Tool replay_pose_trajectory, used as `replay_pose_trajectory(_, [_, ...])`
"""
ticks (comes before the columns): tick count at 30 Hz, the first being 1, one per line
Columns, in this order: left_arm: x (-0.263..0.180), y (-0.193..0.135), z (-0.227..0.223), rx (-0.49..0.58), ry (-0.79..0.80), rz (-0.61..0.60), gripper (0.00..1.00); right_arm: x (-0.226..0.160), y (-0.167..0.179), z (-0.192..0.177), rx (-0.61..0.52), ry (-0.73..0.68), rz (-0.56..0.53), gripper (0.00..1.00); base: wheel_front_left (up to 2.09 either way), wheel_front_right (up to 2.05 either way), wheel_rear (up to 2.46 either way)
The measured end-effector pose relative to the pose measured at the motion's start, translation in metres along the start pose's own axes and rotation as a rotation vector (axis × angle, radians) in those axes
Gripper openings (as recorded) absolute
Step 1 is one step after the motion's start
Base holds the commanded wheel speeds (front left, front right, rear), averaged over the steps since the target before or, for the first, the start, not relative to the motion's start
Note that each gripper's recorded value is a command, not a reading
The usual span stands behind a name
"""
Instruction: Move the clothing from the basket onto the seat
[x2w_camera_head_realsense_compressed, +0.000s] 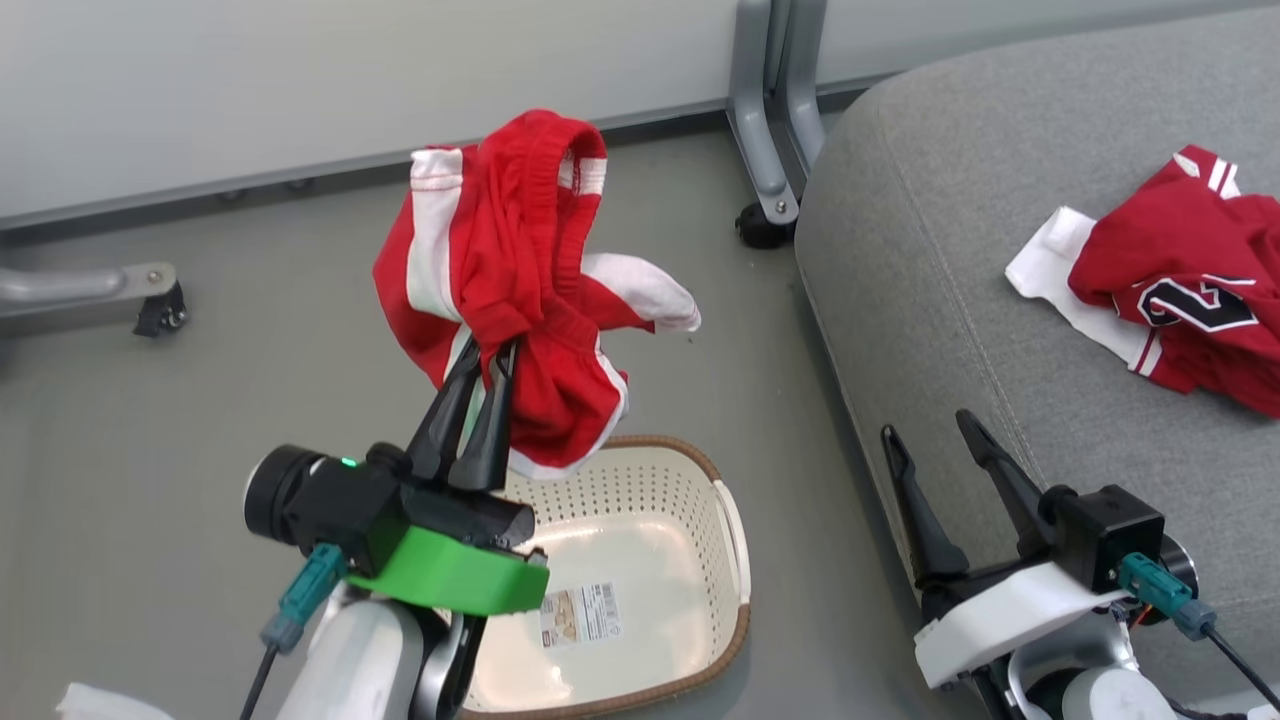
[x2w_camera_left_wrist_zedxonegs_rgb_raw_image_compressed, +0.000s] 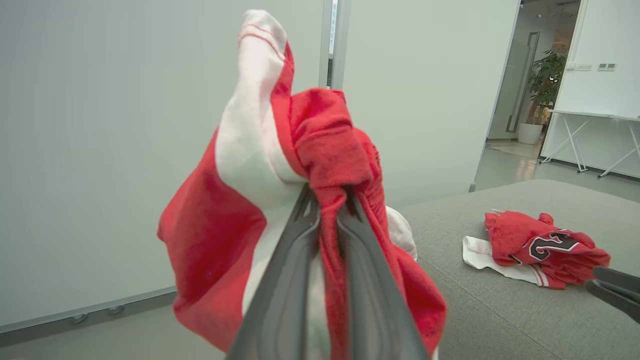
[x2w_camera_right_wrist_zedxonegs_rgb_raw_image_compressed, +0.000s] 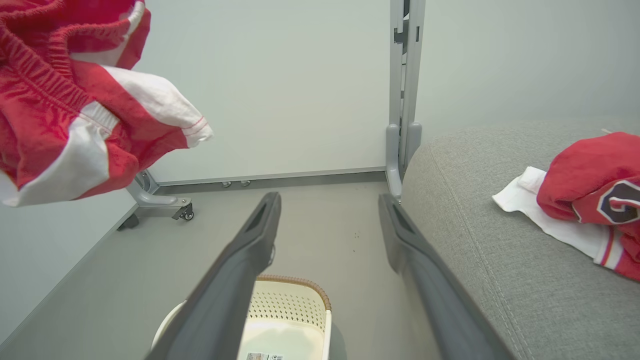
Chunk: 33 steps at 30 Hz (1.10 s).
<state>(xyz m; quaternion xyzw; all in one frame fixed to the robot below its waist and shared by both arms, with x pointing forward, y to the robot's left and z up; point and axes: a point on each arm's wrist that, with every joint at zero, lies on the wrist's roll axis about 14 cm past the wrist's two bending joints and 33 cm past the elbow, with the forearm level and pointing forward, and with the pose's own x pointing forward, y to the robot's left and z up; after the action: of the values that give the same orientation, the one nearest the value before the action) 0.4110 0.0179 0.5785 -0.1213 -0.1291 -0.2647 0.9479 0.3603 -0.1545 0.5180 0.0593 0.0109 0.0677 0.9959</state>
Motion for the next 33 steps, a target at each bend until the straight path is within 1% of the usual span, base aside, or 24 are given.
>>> replay_pose_trajectory(13, [-0.037, -0.012, 0.027, 0.034, -0.042, 0.024, 0.0, -0.027, 0.019, 0.014, -0.005, -0.021, 0.042, 1.0, 0.0, 0.0, 0.0])
replay_pose_trajectory(21, [-0.044, -0.014, 0.032, 0.036, -0.053, 0.027, 0.0, -0.032, 0.026, 0.013, -0.002, -0.013, 0.063, 1.0, 0.0, 0.0, 0.0])
replay_pose_trajectory(33, [-0.045, -0.014, 0.033, 0.031, -0.058, 0.027, 0.0, -0.031, 0.032, 0.013, 0.005, -0.008, 0.08, 1.0, 0.0, 0.0, 0.0])
